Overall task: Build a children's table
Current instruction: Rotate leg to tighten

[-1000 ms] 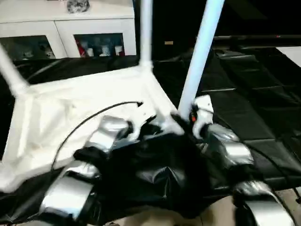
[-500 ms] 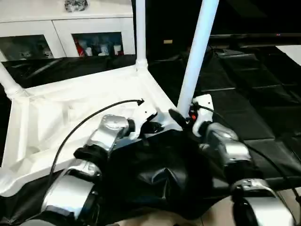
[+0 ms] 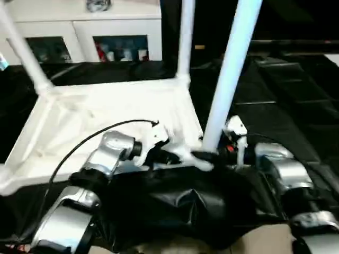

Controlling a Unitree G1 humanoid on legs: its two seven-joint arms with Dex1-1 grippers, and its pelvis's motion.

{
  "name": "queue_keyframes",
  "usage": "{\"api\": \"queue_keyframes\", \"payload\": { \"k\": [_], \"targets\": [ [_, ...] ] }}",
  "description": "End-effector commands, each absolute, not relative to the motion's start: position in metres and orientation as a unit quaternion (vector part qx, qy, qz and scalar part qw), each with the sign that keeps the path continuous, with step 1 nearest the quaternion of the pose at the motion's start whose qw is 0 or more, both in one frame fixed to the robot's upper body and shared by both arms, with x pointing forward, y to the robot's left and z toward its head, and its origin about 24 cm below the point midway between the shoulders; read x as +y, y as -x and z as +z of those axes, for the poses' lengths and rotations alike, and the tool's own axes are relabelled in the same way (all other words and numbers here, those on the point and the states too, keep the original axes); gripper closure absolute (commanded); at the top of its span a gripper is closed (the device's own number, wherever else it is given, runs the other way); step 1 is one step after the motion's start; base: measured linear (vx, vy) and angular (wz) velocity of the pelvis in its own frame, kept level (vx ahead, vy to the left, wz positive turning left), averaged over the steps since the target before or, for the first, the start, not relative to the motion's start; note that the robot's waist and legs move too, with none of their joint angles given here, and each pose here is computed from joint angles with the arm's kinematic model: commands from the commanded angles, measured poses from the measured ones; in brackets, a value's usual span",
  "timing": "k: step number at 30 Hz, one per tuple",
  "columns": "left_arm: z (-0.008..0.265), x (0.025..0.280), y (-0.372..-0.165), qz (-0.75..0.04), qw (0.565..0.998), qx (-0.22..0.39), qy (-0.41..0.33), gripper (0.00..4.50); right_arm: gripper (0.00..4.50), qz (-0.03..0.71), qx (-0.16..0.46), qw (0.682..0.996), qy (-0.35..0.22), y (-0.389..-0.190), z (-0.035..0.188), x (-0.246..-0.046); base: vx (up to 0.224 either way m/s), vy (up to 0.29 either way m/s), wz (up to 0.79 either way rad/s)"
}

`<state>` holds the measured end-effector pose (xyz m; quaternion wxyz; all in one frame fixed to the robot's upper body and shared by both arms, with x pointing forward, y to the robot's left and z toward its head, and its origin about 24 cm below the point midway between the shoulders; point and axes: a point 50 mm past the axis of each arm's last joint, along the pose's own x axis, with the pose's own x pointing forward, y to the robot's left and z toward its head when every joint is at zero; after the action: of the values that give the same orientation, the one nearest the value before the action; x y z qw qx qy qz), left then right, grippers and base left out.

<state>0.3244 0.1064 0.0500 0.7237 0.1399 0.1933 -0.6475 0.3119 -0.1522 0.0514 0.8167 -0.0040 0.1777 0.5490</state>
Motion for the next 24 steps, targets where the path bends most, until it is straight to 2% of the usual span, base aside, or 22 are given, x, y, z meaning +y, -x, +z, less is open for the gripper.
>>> {"api": "queue_keyframes", "payload": {
  "k": [1,3,4,7,10,16,18,19,22,24],
  "targets": [
    [0.070,0.087,-0.327,-0.669,0.721,0.130,-0.125,4.50,1.15,0.610,0.203,0.766,0.002,-0.300,0.042,-0.130,0.000,0.000,0.00],
    [0.070,0.090,-0.327,-0.670,0.720,0.134,-0.126,4.50,1.15,0.617,0.211,0.758,0.010,-0.297,0.041,-0.131,0.000,0.000,0.00],
    [0.069,0.091,-0.327,-0.671,0.719,0.135,-0.125,4.50,1.41,0.617,0.210,0.758,0.010,-0.297,0.041,-0.130,0.000,0.000,0.00],
    [0.069,0.093,-0.326,-0.675,0.714,0.142,-0.123,4.50,1.50,0.613,0.208,0.762,0.008,-0.298,0.041,-0.130,0.000,0.000,0.00],
    [0.068,0.094,-0.323,-0.680,0.708,0.148,-0.120,4.50,1.83,0.612,0.206,0.764,0.004,-0.299,0.043,-0.129,0.000,0.000,0.00],
    [0.068,0.092,-0.323,-0.677,0.711,0.148,-0.118,4.50,1.93,0.616,0.210,0.759,-0.004,-0.294,0.040,-0.124,0.000,0.000,0.00],
    [0.069,0.088,-0.327,-0.658,0.731,0.139,-0.115,4.50,1.94,0.586,0.189,0.787,-0.036,-0.299,0.040,-0.118,0.000,0.000,0.00],
    [0.071,0.084,-0.331,-0.641,0.747,0.133,-0.111,4.50,1.94,0.542,0.178,0.820,-0.053,-0.307,0.039,-0.115,0.000,0.000,0.00],
    [0.072,0.081,-0.333,-0.633,0.756,0.130,-0.109,4.50,2.00,0.514,0.175,0.837,-0.060,-0.312,0.038,-0.114,0.000,0.000,0.00],
    [0.073,0.070,-0.341,-0.595,0.786,0.123,-0.114,4.50,2.01,0.429,0.182,0.882,-0.064,-0.323,0.029,-0.109,0.000,0.000,0.00]
  ]
}}
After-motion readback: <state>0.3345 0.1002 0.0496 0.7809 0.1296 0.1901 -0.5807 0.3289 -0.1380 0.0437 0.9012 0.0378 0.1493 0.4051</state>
